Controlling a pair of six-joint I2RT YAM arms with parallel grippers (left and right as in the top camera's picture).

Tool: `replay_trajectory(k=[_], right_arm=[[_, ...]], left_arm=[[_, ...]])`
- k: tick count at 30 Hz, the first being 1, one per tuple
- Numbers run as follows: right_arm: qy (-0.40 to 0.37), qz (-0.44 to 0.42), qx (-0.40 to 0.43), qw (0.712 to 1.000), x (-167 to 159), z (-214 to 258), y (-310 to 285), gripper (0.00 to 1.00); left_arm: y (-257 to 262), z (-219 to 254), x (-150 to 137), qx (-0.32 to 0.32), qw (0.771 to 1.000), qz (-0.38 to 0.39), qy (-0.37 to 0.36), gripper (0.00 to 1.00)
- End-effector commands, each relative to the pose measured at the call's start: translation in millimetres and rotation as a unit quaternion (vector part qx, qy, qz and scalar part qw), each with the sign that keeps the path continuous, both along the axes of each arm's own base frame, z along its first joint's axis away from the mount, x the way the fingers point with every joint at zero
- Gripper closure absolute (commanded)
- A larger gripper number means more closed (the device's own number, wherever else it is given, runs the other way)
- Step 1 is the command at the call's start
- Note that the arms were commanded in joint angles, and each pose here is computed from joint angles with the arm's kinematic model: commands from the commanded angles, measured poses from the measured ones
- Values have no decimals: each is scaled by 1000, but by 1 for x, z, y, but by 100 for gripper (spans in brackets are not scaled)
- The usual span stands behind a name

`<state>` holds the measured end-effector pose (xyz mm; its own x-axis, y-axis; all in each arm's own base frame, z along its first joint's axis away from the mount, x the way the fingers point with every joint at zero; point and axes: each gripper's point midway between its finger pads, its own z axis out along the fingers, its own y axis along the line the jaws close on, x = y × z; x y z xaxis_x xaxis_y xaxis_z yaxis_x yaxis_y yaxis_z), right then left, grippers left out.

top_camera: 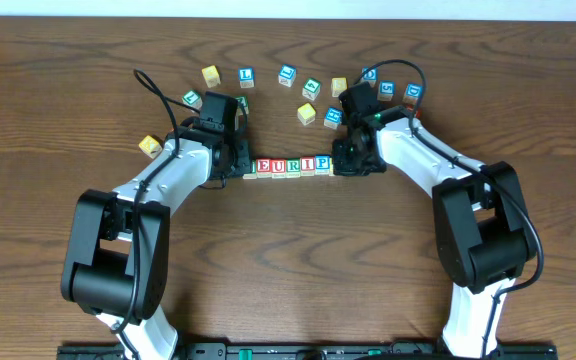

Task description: Spell out NEURIPS

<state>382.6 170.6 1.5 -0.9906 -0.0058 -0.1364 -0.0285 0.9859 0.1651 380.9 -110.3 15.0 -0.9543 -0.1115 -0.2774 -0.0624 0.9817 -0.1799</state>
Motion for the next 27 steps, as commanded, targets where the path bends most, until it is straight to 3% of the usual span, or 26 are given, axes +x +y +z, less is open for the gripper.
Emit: replay_trajectory(k=[1, 10, 16, 27], right_arm=[[-29, 1, 14, 999, 10, 28, -6, 99], [-76, -13, 29, 997, 13, 82, -20, 98], [-123, -11, 41, 991, 8, 130, -24, 96], [-192, -24, 57, 979, -7, 199, -43, 90]], left_arm=[[8, 10, 5, 5, 1000, -1, -7, 86], [25, 50, 7, 10, 999, 1, -39, 86], [42, 113, 5, 2, 996, 23, -88, 85], [92, 207, -30, -2, 980, 86, -181, 85]])
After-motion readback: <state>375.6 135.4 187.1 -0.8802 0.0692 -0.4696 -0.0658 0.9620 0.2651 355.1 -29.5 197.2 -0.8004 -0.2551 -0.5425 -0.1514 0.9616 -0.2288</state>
